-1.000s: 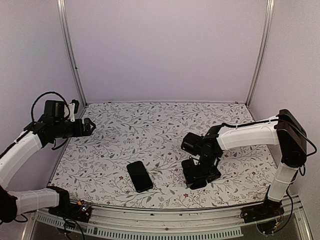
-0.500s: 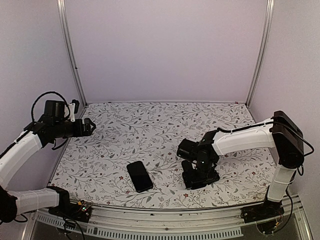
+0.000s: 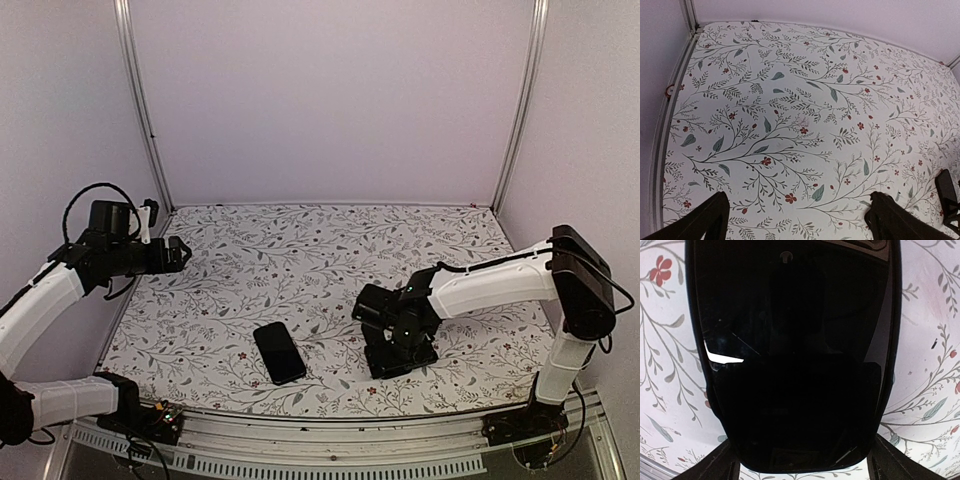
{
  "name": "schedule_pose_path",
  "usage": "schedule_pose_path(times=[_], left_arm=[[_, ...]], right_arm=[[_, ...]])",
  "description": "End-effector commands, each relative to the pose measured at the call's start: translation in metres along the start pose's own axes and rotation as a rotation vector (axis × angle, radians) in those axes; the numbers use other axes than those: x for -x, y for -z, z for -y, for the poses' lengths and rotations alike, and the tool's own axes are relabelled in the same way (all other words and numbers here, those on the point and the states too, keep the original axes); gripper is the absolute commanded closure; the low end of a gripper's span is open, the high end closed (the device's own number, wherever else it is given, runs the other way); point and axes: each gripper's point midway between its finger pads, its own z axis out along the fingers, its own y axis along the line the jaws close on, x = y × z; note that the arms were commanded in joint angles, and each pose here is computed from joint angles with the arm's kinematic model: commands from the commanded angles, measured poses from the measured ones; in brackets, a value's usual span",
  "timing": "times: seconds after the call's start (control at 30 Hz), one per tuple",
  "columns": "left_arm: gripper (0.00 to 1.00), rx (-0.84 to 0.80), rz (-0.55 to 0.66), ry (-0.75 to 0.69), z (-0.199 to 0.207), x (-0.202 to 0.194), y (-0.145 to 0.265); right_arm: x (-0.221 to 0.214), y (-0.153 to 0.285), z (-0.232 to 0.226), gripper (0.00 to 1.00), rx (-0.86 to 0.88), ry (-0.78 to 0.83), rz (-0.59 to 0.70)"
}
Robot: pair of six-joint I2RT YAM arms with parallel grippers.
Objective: Take the phone out of the phone case
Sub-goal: Pick up the phone with the phone case at the center of the board.
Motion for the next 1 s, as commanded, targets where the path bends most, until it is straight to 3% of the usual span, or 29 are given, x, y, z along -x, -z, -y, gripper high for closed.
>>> schedule_pose_path(times=[0.0, 0.17, 0.57, 0.77, 0.97], left_arm=[[0.01, -0.009, 0.013, -0.019, 0.005, 0.001, 0.004], [0.01, -0.006, 0.021, -0.019, 0.007, 0.002, 0.007], [0.01, -0.049, 0.024, -0.014, 0.023, 0.004, 0.013], [0.01, -0.349, 0.019, -0.003, 0.09, 0.011, 0.024], [0.09, -0.681, -0.02, 0.004, 0.164, 0.015, 0.038]], right_arm=[[0.011, -0.034, 0.018, 0.06, -0.107, -0.028, 0.085], [0.017, -0.036, 0.019, 0.04, -0.115, -0.023, 0.122], [0.009, -0.039, 0.026, 0.34, -0.132, -0.003, 0.131], [0.039, -0.007, 0.007, 0.4, -0.042, 0.025, 0.292], [0.08, 0.066, -0.019, 0.41, 0.095, 0.099, 0.542]])
